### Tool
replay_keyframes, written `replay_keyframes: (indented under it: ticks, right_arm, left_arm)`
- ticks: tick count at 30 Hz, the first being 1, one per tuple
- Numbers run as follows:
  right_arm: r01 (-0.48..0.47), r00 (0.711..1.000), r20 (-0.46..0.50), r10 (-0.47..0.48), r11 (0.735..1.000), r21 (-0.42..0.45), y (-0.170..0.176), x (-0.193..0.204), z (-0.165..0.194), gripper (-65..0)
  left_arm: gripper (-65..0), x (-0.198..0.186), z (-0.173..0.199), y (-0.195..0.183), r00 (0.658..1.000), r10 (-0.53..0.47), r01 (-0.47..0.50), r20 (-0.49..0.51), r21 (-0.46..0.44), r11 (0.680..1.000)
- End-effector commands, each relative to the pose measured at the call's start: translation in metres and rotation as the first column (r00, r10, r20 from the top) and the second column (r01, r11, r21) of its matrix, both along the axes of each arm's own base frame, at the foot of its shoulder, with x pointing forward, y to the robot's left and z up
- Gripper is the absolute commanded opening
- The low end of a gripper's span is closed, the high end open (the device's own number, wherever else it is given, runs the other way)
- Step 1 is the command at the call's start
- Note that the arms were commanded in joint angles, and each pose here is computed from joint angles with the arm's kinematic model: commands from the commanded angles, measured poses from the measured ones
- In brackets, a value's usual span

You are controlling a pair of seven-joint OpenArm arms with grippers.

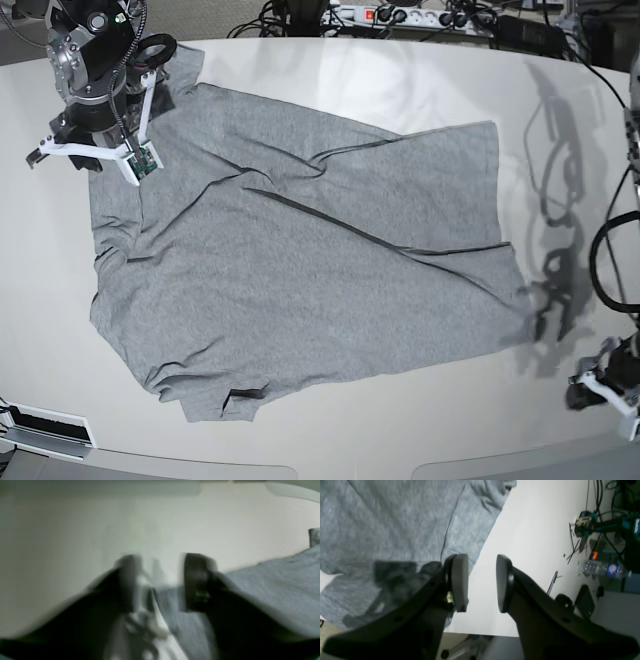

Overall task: Layout the t-shirt on the table in an organized manner, then fold the t-shirt properly
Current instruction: 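Move both grippers to the shirt's collar edge and grasp it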

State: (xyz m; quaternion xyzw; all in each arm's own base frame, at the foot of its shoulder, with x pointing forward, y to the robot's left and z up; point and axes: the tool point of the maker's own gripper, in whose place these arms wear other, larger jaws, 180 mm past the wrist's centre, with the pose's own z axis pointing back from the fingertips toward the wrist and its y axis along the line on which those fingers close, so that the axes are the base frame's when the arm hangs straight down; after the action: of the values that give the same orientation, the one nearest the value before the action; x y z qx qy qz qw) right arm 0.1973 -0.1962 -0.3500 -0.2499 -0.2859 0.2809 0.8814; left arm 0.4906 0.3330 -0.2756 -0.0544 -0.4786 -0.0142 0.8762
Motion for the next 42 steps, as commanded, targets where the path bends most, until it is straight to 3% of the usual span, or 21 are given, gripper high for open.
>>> replay_keyframes:
  ticks: [1,2,5,9,13,16,19,23,26,29,31,35,37,40,42]
  right_arm:
    - [-0.017,0.999,0.05,0.018,1.0,-0.009,-0.001,0.008,0.01,-43.9]
    - [-0.026,0.998,0.062,0.027,1.0,-0.005,0.001,0.01,0.012,-44.0]
    - [-0.035,0.995,0.098,0.035,0.999,-0.001,0.003,0.02,0.018,-44.0]
    - [-0.034,0.989,0.145,0.034,0.999,-0.002,0.003,0.036,0.029,-44.0]
    - [-0.035,0.985,0.171,0.033,0.999,0.009,0.004,0.046,0.035,-44.0]
    - [-0.059,0.988,0.144,0.046,0.995,0.085,0.016,0.048,0.03,-44.0]
    - [-0.11,0.991,0.093,0.095,0.98,0.166,0.034,0.042,0.018,-44.0]
    - [-0.125,0.991,0.076,0.11,0.969,0.214,0.046,0.042,0.012,-44.5]
    - [-0.117,0.991,0.083,0.102,0.971,0.208,0.042,0.05,0.012,-50.5]
    - [-0.114,0.993,0.047,0.106,0.964,0.241,0.044,0.053,0.002,-51.8]
    - [-0.115,0.993,0.018,0.114,0.962,0.247,0.044,0.054,-0.006,-51.9]
    - [-0.096,0.995,-0.007,0.101,0.965,0.245,0.04,0.053,-0.011,-62.4]
    - [-0.086,0.995,-0.022,0.094,0.968,0.237,0.038,0.051,-0.013,-64.0]
    - [-0.081,0.991,-0.08,0.104,0.964,0.252,0.041,0.042,-0.02,-64.0]
    - [-0.115,0.974,-0.147,0.171,0.939,0.325,0.057,0.03,-0.028,-64.0]
  left_arm:
    - [-61.8,0.006,0.023,-0.003,0.999,-0.021,0.022,0.031,-0.035,0.999]
    - [-65.0,0.0,0.016,-0.012,0.998,-0.06,0.058,-0.017,-0.067,0.996]
    - [-65.0,-0.017,0.006,-0.045,0.972,-0.216,0.197,-0.091,-0.18,0.964]
    - [-65.0,-0.043,-0.002,-0.083,0.914,-0.388,0.328,-0.117,-0.35,0.877]
    - [-65.0,-0.08,-0.033,-0.111,0.838,-0.514,0.396,-0.184,-0.444,0.804]
    - [-65.0,-0.104,-0.05,-0.126,0.802,-0.561,0.394,-0.205,-0.524,0.755]
    - [-65.0,-0.129,-0.047,-0.147,0.761,-0.631,0.426,-0.148,-0.619,0.66]
    - [-65.0,-0.164,-0.054,-0.171,0.701,-0.7,0.505,-0.139,-0.596,0.624]
    - [-65.0,-0.198,-0.053,-0.194,0.633,-0.764,0.586,-0.127,-0.565,0.58]
    - [-65.0,-0.231,-0.05,-0.214,0.567,-0.816,0.655,-0.116,-0.537,0.532]
    - [-65.0,-0.245,-0.063,-0.213,0.543,-0.818,0.679,-0.189,-0.474,0.56]
    - [-65.0,-0.228,-0.079,-0.201,0.64,-0.741,0.664,-0.202,-0.339,0.666]
    - [-65.0,-0.217,-0.083,-0.194,0.678,-0.708,0.659,-0.196,-0.265,0.704]
    - [-65.0,-0.208,-0.085,-0.192,0.705,-0.689,0.654,-0.17,-0.22,0.724]
    - [-65.0,-0.208,-0.089,-0.193,0.701,-0.691,0.663,-0.176,-0.197,0.722]
